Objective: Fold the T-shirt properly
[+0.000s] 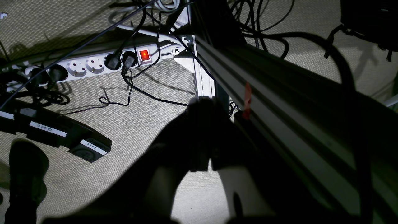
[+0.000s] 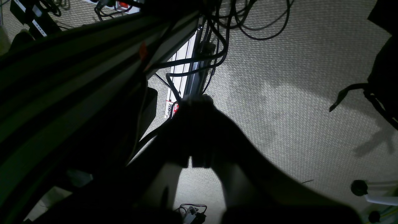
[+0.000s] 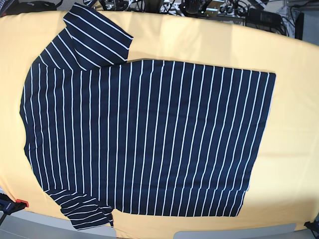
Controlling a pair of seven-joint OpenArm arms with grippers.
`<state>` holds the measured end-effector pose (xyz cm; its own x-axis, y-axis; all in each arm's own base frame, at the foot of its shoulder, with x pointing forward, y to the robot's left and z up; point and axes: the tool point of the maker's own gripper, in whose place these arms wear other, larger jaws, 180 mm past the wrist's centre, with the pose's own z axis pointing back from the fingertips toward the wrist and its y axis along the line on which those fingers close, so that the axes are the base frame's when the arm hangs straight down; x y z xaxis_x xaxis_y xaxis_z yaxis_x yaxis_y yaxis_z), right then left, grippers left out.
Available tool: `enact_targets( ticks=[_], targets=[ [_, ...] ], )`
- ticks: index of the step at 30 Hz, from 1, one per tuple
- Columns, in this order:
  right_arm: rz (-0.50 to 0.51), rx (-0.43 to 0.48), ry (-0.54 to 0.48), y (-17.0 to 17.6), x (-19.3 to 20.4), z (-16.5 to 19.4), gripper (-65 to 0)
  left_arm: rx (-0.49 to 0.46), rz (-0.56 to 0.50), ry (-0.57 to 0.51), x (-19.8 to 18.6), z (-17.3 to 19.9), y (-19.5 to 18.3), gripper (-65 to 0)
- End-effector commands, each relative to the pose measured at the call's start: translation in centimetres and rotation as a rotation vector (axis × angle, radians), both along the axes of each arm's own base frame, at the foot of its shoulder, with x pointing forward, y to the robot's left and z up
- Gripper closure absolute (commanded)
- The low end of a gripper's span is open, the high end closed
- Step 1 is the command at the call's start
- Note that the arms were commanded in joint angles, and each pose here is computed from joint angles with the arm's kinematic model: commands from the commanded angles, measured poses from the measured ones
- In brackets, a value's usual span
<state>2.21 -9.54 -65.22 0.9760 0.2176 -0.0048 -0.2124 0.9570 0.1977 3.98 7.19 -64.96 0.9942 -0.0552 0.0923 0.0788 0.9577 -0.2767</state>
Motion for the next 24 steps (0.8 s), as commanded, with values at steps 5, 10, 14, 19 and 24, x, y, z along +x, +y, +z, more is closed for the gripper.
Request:
enact_targets(
  ticks=[5,10,14,19,24],
  targets=[
    [0.001,-0.004,-0.007,-0.2,0.3,0.0,0.0,-0.013,0.004,-0.011,0.4,0.1,-0.4,0.0],
    [0.011,-0.003,0.002,-0.2,0.1,0.1,0.0,-0.011,-0.018,0.036,-0.4,0.1,-0.4,0.0],
    [0.126,0.006,0.140,-0.9,-2.5,0.7,0.0,-0.003,-0.070,0.143,-1.7,0.5,-0.3,0.0],
    [0.161,0.004,0.146,-2.8,-5.0,1.7,0.0,-0.035,-0.090,0.154,-3.4,1.9,-1.6,0.0],
    [0.138,0.010,0.134,-3.9,-8.1,3.3,0.0,-0.070,-0.113,0.124,-6.2,3.6,-1.7,0.0]
  ],
)
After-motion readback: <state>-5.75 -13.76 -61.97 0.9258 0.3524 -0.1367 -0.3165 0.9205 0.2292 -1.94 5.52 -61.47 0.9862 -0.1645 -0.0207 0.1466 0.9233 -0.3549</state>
